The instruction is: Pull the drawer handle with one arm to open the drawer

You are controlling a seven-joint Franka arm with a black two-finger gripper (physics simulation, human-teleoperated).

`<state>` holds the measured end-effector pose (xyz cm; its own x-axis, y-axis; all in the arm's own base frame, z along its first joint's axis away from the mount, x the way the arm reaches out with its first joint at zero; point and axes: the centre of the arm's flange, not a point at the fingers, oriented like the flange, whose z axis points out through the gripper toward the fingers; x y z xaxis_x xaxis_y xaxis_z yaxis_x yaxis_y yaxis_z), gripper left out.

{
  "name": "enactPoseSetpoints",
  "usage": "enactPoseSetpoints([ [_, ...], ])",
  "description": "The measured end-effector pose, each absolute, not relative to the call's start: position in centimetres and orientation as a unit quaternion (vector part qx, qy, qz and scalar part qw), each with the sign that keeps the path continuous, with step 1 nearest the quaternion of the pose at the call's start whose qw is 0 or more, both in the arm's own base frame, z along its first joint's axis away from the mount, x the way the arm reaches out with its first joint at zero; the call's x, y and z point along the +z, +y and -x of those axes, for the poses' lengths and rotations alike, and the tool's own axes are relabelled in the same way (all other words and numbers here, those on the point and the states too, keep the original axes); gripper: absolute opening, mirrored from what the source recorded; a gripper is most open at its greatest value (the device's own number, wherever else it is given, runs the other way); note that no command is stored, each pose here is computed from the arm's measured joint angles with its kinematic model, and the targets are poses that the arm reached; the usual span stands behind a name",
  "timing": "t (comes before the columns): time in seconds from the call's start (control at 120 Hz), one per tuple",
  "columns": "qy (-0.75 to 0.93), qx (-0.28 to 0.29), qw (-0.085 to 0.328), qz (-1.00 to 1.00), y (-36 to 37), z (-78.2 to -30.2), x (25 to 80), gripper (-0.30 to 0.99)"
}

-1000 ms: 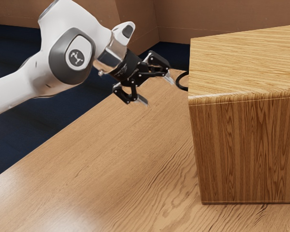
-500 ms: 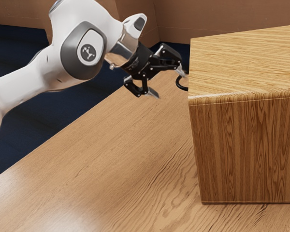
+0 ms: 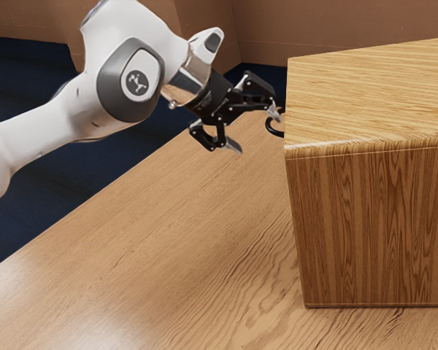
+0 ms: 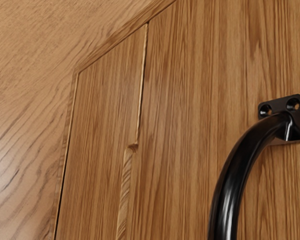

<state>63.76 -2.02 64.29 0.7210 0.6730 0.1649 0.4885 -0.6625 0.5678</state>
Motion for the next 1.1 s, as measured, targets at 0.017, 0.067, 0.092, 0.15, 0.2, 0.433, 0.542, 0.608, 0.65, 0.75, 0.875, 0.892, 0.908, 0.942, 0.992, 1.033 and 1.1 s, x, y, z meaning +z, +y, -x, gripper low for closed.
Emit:
enactPoseSetpoints([
  [0.017,0.325,0.183,0.251,-0.893,-2.0,-63.8,64.2,0.69],
  [0.067,0.326,0.183,0.251,-0.893,-2.0,-63.8,64.1,0.69],
  [0.092,0.326,0.182,0.25,-0.893,-2.0,-63.9,64.0,0.69],
  [0.15,0.328,0.18,0.25,-0.893,-1.8,-64.0,63.8,0.69],
  [0.2,0.33,0.178,0.249,-0.893,-1.7,-64.1,63.5,0.69],
  [0.433,0.336,0.174,0.246,-0.892,-1.1,-64.5,62.7,0.69],
  [0.542,0.337,0.17,0.245,-0.893,-1.1,-64.7,62.2,0.69],
  [0.608,0.338,0.169,0.245,-0.893,-1.1,-64.8,62.0,0.69],
  [0.65,0.339,0.169,0.244,-0.893,-1.0,-64.7,62.0,0.69],
  [0.75,0.342,0.172,0.242,-0.892,-0.4,-64.5,62.2,0.69],
  [0.875,0.346,0.175,0.239,-0.89,0.2,-64.1,62.5,0.69],
  [0.892,0.346,0.175,0.239,-0.89,0.3,-64.0,62.5,0.69],
  [0.908,0.347,0.174,0.239,-0.89,0.4,-64.0,62.5,0.69],
  [0.942,0.348,0.174,0.238,-0.89,0.5,-63.9,62.4,0.69],
  [0.992,0.35,0.174,0.237,-0.889,0.8,-63.6,62.5,0.69],
  [1.033,0.352,0.174,0.235,-0.889,1.1,-63.4,62.5,0.69],
  [1.1,0.354,0.175,0.233,-0.889,1.4,-63.1,62.5,0.69],
])
